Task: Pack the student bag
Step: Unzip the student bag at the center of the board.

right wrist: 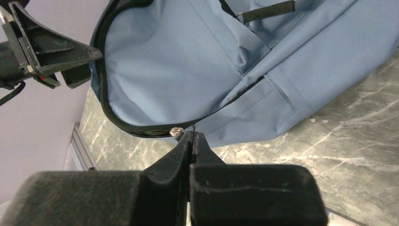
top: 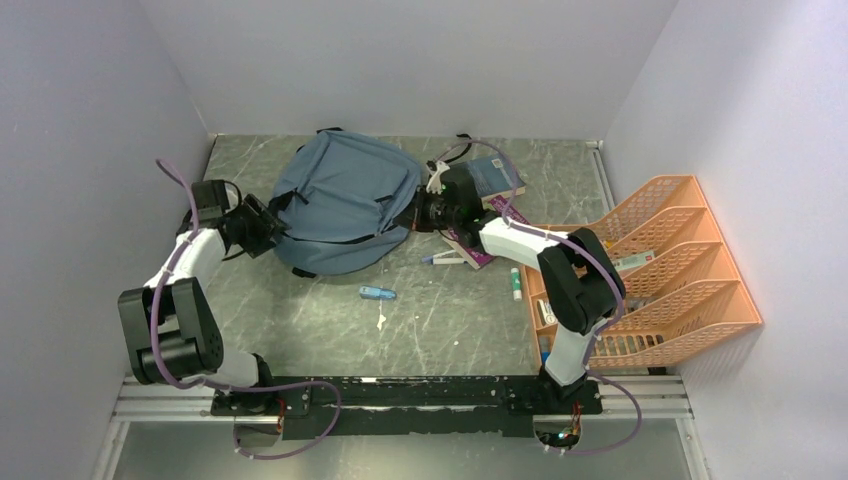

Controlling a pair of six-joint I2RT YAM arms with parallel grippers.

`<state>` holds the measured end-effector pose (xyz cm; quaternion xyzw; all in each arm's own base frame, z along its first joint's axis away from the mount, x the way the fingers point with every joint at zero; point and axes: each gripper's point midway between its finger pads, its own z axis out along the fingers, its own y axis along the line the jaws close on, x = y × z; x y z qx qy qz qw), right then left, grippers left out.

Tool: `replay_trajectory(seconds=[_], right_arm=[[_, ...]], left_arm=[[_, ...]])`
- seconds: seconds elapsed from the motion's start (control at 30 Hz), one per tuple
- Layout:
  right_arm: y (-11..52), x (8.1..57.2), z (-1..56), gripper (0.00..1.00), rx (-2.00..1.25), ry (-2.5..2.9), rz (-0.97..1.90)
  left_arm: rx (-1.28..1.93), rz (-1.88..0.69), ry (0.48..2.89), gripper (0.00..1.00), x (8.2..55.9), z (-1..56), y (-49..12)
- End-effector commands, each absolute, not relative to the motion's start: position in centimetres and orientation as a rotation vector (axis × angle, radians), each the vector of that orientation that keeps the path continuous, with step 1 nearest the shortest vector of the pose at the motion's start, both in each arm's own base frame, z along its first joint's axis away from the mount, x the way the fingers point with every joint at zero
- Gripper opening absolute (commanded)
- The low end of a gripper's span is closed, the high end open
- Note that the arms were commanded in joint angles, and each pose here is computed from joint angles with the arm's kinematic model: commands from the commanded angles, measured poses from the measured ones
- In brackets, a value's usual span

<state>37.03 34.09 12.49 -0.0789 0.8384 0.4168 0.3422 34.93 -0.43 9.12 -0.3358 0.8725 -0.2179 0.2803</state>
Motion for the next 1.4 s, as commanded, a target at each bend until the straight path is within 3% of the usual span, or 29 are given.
replay_trajectory(seconds=[0.0, 0.2, 0.53, 0.7, 0.73, 0.8, 0.97, 1.1, 1.2, 1.37], right_arm=[[36.3, 36.2, 14.9, 0.0, -0.289, 2.107, 1.176], [39.4, 34.3, 15.8, 0.0, -0.341, 2.091, 1.253], [39.3, 34.1, 15.5, 0.0, -0.334, 2.099, 1.255], [39.1, 33.9, 15.1, 0.0, -0.334, 2.107, 1.252], [39.1, 33.9, 15.1, 0.0, -0.336, 2.107, 1.252], [39.0, 33.9, 15.2, 0.0, -0.335, 2.106, 1.251], [38.9, 33.9, 15.2, 0.0, -0.337, 2.105, 1.249], [38.7, 34.0, 15.1, 0.0, -0.335, 2.105, 1.253], [38.8, 34.0, 15.0, 0.0, -0.334, 2.107, 1.258], [38.9, 34.1, 15.0, 0.0, -0.339, 2.106, 1.268]], left_arm=[[-0.804, -0.696, 2.276, 0.7, 35.6, 11.9, -2.6], [-0.451, -0.644, 2.288, 0.75, 34.5, 16.0, -9.3], [0.08, -0.62, 2.204, 0.71, 32.0, 18.6, -17.2], [0.303, -0.504, 2.107, 0.71, 32.8, 19.5, -18.0], [0.337, -0.503, 2.086, 0.72, 33.1, 19.7, -18.2], [0.396, -0.529, 2.042, 0.83, 33.2, 19.9, -19.2], [0.45, -0.459, 1.896, 0.86, 33.1, 20.6, -19.3], [0.711, -0.439, 1.819, 0.8, 31.1, 19.3, -20.7], [0.851, -0.407, 1.832, 0.71, 30.1, 18.0, -21.3], [0.988, -0.31, 1.893, 0.64, 30.2, 15.8, -22.2]])
